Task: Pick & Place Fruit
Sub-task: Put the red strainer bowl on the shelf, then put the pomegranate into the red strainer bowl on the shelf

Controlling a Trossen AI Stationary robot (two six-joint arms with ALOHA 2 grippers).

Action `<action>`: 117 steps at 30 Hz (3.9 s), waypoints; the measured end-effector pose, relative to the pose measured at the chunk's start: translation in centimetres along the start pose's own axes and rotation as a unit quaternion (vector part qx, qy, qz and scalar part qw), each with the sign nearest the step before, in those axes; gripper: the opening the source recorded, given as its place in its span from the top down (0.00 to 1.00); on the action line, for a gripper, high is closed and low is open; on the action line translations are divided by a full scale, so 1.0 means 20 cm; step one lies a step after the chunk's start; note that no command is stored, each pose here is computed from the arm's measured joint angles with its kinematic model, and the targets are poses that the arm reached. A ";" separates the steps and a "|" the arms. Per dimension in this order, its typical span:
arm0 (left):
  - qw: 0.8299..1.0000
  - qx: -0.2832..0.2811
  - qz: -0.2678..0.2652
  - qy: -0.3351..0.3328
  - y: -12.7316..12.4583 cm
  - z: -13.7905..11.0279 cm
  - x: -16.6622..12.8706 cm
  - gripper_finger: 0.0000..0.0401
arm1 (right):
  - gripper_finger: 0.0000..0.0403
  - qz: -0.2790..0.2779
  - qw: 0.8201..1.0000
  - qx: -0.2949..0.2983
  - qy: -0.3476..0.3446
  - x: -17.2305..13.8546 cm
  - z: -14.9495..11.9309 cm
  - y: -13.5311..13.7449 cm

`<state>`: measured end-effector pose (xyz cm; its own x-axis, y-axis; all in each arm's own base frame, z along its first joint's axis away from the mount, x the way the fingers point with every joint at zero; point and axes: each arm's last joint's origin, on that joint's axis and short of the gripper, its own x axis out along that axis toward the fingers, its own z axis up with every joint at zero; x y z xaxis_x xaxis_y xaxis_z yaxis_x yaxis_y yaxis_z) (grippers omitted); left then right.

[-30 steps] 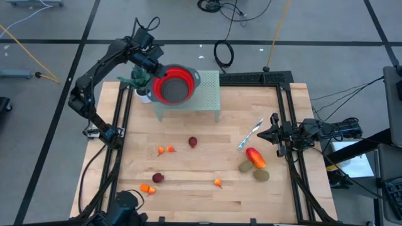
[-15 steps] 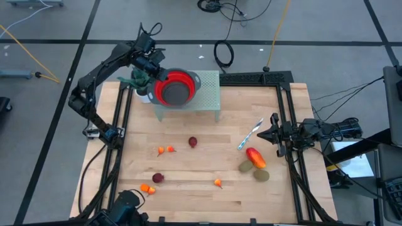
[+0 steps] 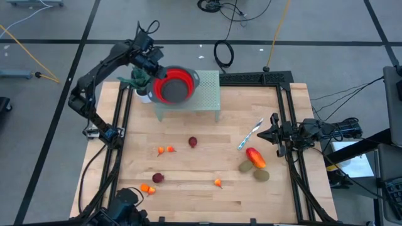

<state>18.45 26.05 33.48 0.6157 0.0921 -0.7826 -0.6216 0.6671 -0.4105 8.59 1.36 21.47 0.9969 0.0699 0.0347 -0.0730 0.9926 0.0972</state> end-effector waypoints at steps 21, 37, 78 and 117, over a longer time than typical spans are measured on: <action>1.000 0.004 -0.005 0.021 0.00 -0.03 0.05 1.00 | 1.00 -0.002 1.000 0.000 0.000 0.00 0.00 0.00; 1.000 0.001 0.015 0.020 0.02 -0.04 0.05 1.00 | 1.00 -0.002 1.000 0.000 -0.001 0.00 0.00 0.00; 0.999 -0.023 0.044 0.013 0.07 -0.03 0.03 0.54 | 1.00 0.000 1.000 0.013 0.000 0.00 0.00 0.00; 0.974 -0.013 0.058 -0.216 -0.22 -0.23 -0.61 0.43 | 1.00 -0.001 1.000 0.014 -0.004 0.00 0.00 0.00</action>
<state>11.40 18.58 42.54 0.6839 0.4726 -0.5559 -0.7077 0.6148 -0.3480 8.58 1.35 21.54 0.9969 0.0669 0.0415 -0.0716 0.9896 0.1247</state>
